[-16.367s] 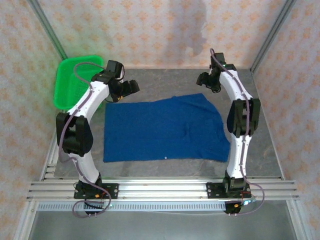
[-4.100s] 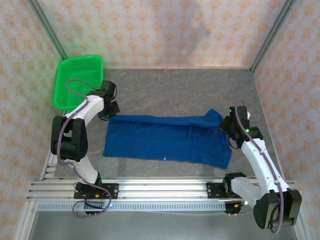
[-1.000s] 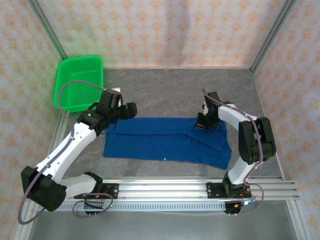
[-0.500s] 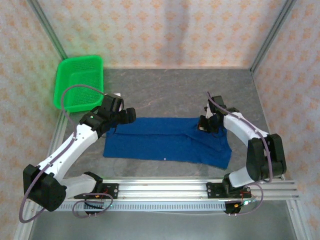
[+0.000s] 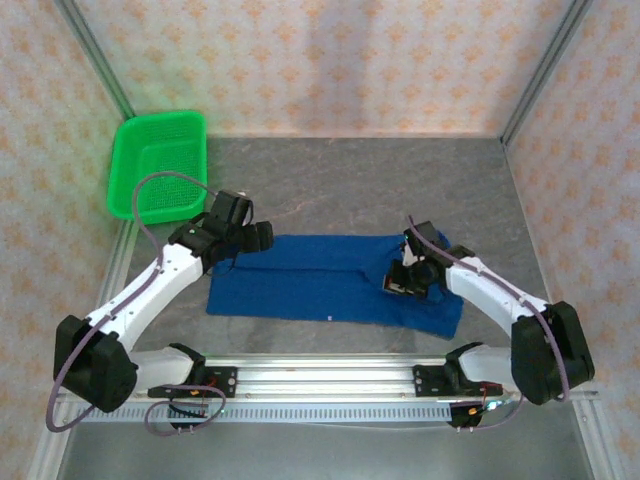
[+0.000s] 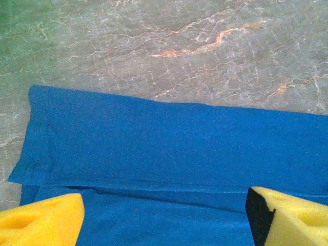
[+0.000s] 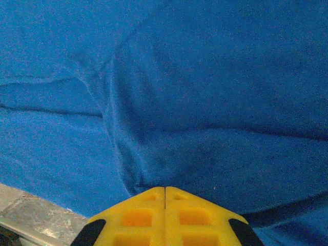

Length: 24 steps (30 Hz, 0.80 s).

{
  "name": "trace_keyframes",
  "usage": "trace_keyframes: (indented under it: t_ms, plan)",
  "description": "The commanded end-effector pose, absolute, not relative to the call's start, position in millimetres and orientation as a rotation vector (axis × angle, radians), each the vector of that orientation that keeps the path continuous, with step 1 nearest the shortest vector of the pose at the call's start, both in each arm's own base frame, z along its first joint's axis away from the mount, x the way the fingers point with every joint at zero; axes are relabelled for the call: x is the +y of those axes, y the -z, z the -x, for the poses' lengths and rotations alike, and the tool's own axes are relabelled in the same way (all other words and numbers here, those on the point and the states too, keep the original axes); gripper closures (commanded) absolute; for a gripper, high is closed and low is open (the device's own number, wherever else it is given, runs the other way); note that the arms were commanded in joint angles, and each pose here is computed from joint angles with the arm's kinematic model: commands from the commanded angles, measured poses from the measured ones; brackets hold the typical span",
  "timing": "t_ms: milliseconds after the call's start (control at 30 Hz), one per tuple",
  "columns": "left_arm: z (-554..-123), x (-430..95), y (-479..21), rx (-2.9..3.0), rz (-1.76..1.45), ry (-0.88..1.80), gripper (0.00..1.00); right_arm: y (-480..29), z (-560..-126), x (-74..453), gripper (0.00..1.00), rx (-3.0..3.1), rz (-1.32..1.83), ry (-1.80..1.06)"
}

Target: Fold and stack the t-shirts

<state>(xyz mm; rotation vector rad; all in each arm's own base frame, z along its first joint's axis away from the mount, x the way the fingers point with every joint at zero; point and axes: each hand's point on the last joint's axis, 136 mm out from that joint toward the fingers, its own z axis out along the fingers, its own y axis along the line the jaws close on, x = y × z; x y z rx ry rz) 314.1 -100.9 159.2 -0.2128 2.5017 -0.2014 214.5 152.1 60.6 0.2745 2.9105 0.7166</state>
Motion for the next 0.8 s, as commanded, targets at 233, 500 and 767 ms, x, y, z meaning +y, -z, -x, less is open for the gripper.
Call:
trace_keyframes:
  t_ms: [233,500,767]
  plan:
    - [-314,-98,-135,2.547,0.203,0.142,0.17,-60,-192,166,0.82,2.890,-0.403,-0.795]
    - [-317,-99,-122,2.576,0.197,0.123,0.17,-104,-196,154,0.61,2.763,-0.441,-0.774]
    - [-337,-116,-113,2.638,0.202,0.165,0.17,-90,-222,104,0.47,2.701,-0.790,-0.498]
